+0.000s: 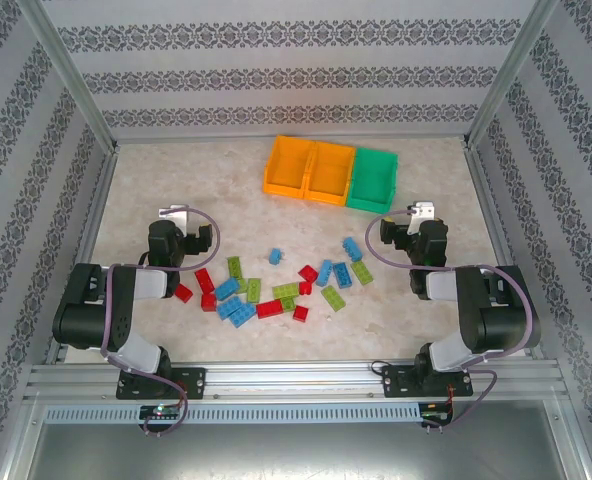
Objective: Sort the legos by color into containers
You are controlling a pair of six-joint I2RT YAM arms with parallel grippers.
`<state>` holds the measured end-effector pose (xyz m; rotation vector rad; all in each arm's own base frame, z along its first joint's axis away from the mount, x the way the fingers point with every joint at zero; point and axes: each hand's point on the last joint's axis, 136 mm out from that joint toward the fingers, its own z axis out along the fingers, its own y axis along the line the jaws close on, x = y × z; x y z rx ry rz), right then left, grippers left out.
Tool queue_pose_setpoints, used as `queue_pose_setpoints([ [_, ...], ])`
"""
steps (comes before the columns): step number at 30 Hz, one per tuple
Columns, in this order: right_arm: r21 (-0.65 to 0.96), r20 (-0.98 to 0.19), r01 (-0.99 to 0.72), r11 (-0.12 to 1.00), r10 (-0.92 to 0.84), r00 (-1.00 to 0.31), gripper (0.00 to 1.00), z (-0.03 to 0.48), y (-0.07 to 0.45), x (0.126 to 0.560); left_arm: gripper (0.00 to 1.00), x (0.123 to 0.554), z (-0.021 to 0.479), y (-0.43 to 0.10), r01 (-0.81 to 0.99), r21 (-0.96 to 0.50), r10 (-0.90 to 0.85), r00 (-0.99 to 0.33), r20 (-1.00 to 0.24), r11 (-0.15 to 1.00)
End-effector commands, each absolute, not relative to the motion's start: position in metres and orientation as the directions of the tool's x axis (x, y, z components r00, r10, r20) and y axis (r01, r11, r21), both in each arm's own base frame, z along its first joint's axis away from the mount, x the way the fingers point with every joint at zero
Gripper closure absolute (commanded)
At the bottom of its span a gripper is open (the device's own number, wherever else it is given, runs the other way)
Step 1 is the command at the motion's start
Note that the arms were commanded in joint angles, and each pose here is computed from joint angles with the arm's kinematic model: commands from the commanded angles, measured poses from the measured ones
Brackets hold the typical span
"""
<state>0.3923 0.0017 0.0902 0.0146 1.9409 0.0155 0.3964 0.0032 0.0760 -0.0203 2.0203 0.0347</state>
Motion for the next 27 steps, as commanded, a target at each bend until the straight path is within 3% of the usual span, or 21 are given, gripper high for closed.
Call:
queue_pose_setpoints([
  [1, 0.017, -0.948, -0.008, 1.0, 0.014, -0.317, 0.02, 0.1053, 0.0057, 0.3977, 0.01, 0.4002, 0.0825, 0.0068, -0.031, 0.011, -0.002, -0.399, -0.917, 0.999],
  [27, 0.031, -0.949, 0.003, 1.0, 0.03, -0.314, 0.02, 0.1081, 0.0018, 0.3989, 0.01, 0.4001, 0.0846, 0.0064, -0.028, 0.011, -0.001, -0.395, -0.918, 1.0],
])
